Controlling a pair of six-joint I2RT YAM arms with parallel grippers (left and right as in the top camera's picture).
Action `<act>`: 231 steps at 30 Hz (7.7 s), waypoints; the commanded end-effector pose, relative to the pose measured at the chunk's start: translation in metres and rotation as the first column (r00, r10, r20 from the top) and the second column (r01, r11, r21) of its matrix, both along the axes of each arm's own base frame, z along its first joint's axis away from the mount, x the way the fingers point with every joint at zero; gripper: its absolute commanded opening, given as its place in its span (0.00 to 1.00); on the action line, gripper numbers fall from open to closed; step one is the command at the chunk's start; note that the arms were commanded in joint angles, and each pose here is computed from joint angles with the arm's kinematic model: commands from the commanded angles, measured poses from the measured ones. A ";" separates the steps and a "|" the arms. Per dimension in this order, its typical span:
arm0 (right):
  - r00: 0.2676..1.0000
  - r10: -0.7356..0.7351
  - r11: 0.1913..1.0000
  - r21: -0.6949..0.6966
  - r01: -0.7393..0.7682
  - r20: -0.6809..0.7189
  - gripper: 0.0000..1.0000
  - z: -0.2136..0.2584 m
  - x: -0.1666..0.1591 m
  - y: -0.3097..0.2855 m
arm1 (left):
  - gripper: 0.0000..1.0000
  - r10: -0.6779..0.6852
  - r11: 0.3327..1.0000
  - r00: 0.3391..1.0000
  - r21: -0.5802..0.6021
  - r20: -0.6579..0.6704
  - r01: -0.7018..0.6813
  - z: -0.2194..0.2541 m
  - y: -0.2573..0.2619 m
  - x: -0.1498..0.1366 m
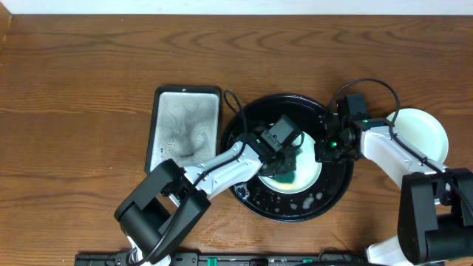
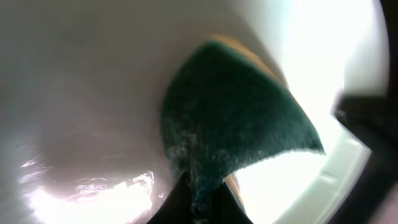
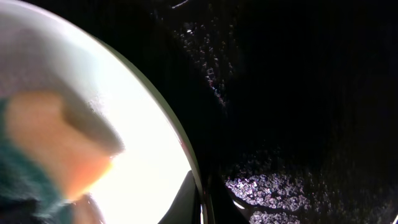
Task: Clean dirty plates on tray and stack at the side
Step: 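Scrub the held pale green plate with the sponge in the left gripper, then return the sponge to the basin with the left gripper, then lift the pale green plate off the tray with the right gripper, then carry the plate right and stack it on the plate pile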
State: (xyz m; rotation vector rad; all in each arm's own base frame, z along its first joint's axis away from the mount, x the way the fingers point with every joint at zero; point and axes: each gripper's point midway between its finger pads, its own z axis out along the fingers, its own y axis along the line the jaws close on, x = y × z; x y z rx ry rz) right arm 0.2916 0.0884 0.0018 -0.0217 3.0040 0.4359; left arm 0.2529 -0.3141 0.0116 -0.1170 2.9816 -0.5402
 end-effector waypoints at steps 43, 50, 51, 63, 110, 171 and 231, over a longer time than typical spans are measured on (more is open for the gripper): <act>0.999 -0.025 0.999 -0.037 0.023 -0.042 0.01 -0.008 -0.006 -0.006 | 0.07 0.080 0.874 0.989 0.469 0.127 -0.131 -0.031 0.107 0.029; 0.999 -0.025 0.999 -0.037 0.023 -0.043 0.01 -0.008 -0.006 -0.006 | 0.07 -0.068 0.787 0.963 0.608 0.261 -0.109 -0.001 0.123 0.062; 0.999 -0.025 0.999 -0.037 0.023 -0.043 0.01 -0.008 -0.006 -0.006 | 0.07 -0.083 0.783 0.961 0.613 0.264 -0.101 0.004 0.121 0.065; 0.998 -0.025 0.999 -0.040 0.023 -0.058 0.01 -0.008 -0.010 -0.007 | 0.07 -0.057 0.916 0.957 0.395 0.285 -0.063 0.091 0.080 0.066; 0.581 0.519 0.670 -0.720 0.178 0.627 0.01 0.217 -0.043 0.027 | 0.83 0.175 0.976 0.905 0.049 0.387 -0.210 0.195 0.244 0.023; 0.382 0.662 0.598 -0.762 0.250 0.645 0.01 0.255 -0.064 0.060 | 0.84 0.175 0.976 0.907 0.051 0.382 -0.210 0.193 0.244 0.023; 0.799 -0.333 0.875 -0.153 0.460 0.500 0.01 0.154 -0.002 -0.066 | 0.84 0.175 0.976 0.907 0.051 0.382 -0.210 0.193 0.244 0.023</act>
